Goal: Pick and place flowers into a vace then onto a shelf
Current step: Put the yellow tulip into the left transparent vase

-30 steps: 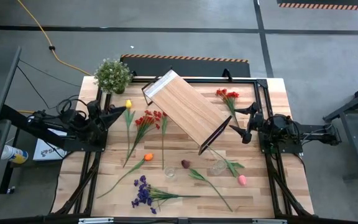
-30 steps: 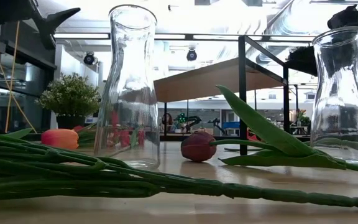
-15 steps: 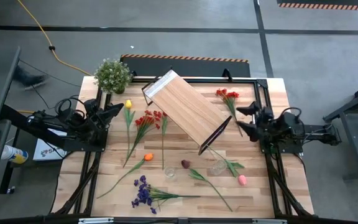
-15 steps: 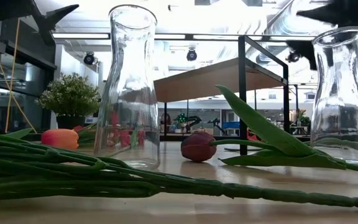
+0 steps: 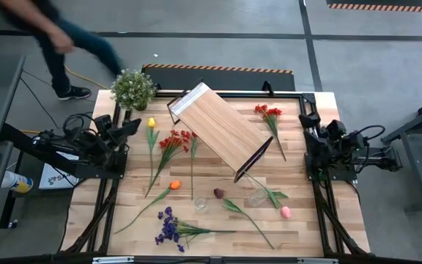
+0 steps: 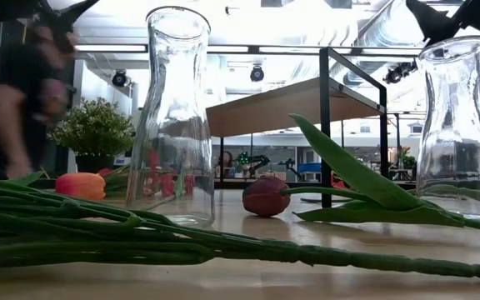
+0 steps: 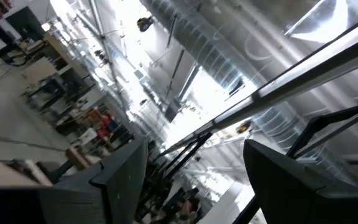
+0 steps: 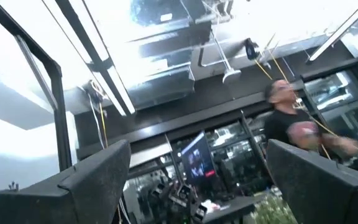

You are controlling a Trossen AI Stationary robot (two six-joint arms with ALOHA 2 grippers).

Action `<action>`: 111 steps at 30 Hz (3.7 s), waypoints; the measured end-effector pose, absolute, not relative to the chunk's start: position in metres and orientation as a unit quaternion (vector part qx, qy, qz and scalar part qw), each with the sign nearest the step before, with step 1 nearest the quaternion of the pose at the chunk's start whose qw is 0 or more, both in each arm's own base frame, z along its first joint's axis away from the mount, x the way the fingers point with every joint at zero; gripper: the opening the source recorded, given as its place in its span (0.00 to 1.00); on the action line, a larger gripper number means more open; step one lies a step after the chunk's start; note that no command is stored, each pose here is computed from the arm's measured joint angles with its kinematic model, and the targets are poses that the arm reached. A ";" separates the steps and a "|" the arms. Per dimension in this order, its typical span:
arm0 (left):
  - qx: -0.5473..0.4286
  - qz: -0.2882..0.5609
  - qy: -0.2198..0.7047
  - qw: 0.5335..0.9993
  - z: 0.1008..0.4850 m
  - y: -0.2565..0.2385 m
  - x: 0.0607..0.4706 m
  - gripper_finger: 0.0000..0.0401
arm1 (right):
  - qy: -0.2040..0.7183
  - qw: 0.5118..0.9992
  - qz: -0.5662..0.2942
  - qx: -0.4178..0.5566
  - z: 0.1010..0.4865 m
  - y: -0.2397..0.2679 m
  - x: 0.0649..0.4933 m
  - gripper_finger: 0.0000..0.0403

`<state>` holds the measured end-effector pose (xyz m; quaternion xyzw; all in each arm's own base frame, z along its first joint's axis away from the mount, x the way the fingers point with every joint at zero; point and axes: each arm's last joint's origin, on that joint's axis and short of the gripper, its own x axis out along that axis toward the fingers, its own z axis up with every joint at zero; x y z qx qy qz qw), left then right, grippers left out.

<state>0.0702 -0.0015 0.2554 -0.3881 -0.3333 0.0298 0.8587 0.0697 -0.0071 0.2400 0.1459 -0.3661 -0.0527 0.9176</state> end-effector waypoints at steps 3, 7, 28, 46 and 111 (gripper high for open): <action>-0.379 0.029 -0.344 0.859 0.263 -0.001 0.067 0.74 | -0.374 0.915 -0.049 0.145 0.241 -0.007 0.069 0.91; -0.348 0.021 -0.360 0.865 0.281 0.000 0.059 0.74 | -0.394 0.906 -0.045 0.146 0.244 -0.007 0.066 0.91; -0.282 0.047 -0.218 0.933 0.361 0.006 0.028 0.74 | -0.494 0.866 0.018 0.078 0.278 -0.002 0.045 0.91; -0.276 0.055 -0.191 0.940 0.368 0.007 0.022 0.74 | -0.368 0.930 0.020 -0.007 0.397 0.000 0.068 0.91; -0.287 0.221 0.222 0.905 0.452 -0.008 0.096 0.74 | -0.083 0.971 -0.223 0.006 0.461 -0.014 0.096 0.91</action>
